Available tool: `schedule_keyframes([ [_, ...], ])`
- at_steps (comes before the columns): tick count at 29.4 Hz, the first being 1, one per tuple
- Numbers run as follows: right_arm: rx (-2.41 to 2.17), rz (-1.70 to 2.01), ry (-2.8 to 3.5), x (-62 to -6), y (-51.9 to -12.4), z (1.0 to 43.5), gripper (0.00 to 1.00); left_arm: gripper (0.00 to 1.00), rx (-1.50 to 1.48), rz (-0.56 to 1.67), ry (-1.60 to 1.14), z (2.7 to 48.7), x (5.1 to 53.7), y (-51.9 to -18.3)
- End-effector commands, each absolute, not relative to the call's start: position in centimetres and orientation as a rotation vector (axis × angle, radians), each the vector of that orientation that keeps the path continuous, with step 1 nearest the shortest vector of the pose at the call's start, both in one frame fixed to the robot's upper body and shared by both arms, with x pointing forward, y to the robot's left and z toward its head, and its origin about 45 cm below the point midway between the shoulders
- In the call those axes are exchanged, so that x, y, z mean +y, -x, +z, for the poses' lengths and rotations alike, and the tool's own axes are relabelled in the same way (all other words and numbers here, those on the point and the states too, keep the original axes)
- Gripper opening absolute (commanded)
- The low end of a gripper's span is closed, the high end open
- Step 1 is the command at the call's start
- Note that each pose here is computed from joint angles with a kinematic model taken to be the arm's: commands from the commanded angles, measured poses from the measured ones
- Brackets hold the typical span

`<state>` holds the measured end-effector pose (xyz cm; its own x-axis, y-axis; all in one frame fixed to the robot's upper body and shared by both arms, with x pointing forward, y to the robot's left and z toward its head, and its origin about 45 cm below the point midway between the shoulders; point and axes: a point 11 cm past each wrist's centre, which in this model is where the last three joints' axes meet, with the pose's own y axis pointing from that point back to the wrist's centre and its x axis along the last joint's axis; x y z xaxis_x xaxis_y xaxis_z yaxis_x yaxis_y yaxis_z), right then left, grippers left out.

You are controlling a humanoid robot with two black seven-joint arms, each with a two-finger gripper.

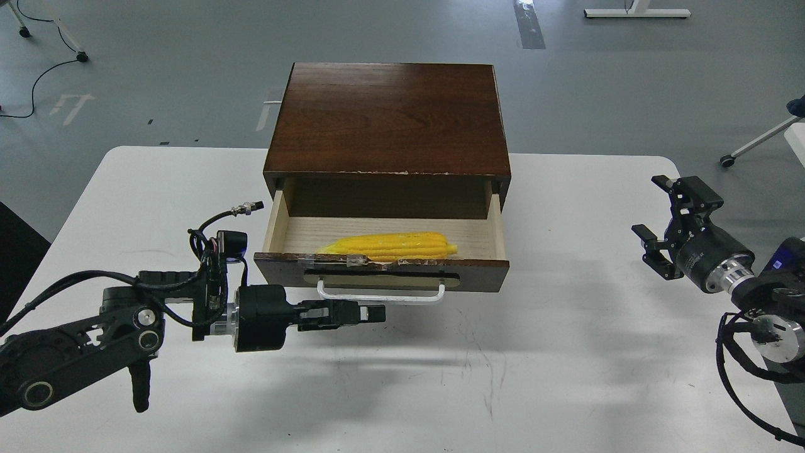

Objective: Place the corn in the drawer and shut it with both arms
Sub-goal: 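Push the drawer front with the left gripper toward the chest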

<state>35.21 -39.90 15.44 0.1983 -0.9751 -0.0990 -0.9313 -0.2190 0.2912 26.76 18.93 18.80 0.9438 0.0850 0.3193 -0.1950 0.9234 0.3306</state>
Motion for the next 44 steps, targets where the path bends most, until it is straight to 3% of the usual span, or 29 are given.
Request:
schedule_keyframes([
  [1,-1.848,-0.396,-2.294,-39.9,-35.1,15.3,0.99,0.0,-0.304,0.148,-0.369,18.8,19.0,-26.8],
  [44,-1.827,-0.456,-2.298,-38.8,-34.2,13.7,0.99,0.0,-0.321,0.301,-0.335,19.5,19.7,-29.3],
])
